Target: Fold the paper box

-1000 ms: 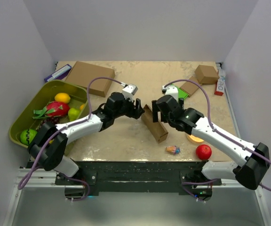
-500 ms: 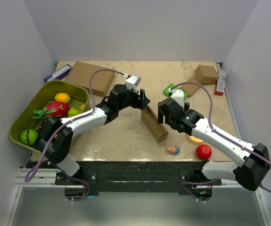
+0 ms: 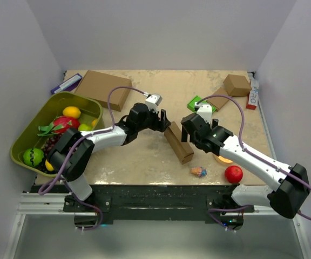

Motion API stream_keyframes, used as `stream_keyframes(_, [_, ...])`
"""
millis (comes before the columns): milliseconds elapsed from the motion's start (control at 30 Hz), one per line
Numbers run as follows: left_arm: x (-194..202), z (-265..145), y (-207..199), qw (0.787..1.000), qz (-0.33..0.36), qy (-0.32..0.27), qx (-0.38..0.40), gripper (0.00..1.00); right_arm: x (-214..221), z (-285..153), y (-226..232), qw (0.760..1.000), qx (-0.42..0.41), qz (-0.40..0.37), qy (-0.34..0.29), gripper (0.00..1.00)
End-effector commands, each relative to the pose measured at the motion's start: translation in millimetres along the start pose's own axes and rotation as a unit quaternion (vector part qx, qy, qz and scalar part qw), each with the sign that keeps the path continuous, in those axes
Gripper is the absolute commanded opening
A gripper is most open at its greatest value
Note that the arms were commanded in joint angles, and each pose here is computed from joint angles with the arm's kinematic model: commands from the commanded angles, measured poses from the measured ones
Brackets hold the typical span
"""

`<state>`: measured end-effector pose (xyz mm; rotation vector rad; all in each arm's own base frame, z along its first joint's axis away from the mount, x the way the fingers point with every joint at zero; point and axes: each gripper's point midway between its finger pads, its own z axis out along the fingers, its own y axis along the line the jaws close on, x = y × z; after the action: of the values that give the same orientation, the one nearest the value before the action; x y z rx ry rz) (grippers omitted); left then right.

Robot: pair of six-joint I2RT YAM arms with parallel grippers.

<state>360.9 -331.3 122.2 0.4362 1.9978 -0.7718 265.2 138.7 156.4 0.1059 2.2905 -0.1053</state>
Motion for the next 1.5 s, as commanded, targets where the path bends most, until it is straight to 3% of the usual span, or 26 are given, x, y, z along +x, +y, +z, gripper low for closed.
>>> stream_keyframes(0, [22, -4, 9, 1.0, -0.009, 0.015, -0.007, 0.71, -4, 3, -1, 1.0, 0.011, 0.015, -0.011, 0.93])
stream_keyframes(367, [52, -7, 23, 0.999, -0.011, 0.045, -0.027, 0.69, 11, -17, 39, 0.993, -0.11, -0.031, 0.005, 0.91])
stream_keyframes(400, [52, -7, 23, 0.999, -0.01, 0.046, -0.027, 0.69, 14, -18, 39, 0.993, -0.111, -0.035, 0.011, 0.89])
stream_keyframes(467, [50, -6, 23, 0.999, -0.008, 0.045, -0.027, 0.68, 19, -21, 40, 0.993, -0.114, -0.036, 0.018, 0.74])
stream_keyframes(567, [51, -6, 22, 0.998, -0.006, 0.049, -0.027, 0.67, 25, -25, 40, 0.992, -0.122, -0.031, 0.029, 0.65])
stream_keyframes(867, [58, -4, 24, 0.998, -0.009, 0.055, -0.026, 0.63, 60, -17, 37, 0.989, -0.124, -0.026, 0.072, 0.51])
stream_keyframes(1067, [75, -8, 28, 0.997, -0.024, 0.068, -0.032, 0.62, 94, -4, 34, 0.987, -0.109, -0.034, 0.115, 0.35])
stream_keyframes(1333, [81, -10, 28, 0.996, -0.039, 0.071, -0.032, 0.59, 98, 2, 18, 0.99, -0.057, -0.043, 0.121, 0.34])
stream_keyframes(1433, [61, -11, 21, 0.998, -0.028, 0.057, -0.026, 0.62, 84, -5, 23, 0.991, -0.067, -0.034, 0.111, 0.44])
stream_keyframes(1467, [48, -9, 18, 0.998, -0.026, 0.047, -0.023, 0.63, 74, -10, 28, 0.991, -0.077, -0.031, 0.102, 0.52])
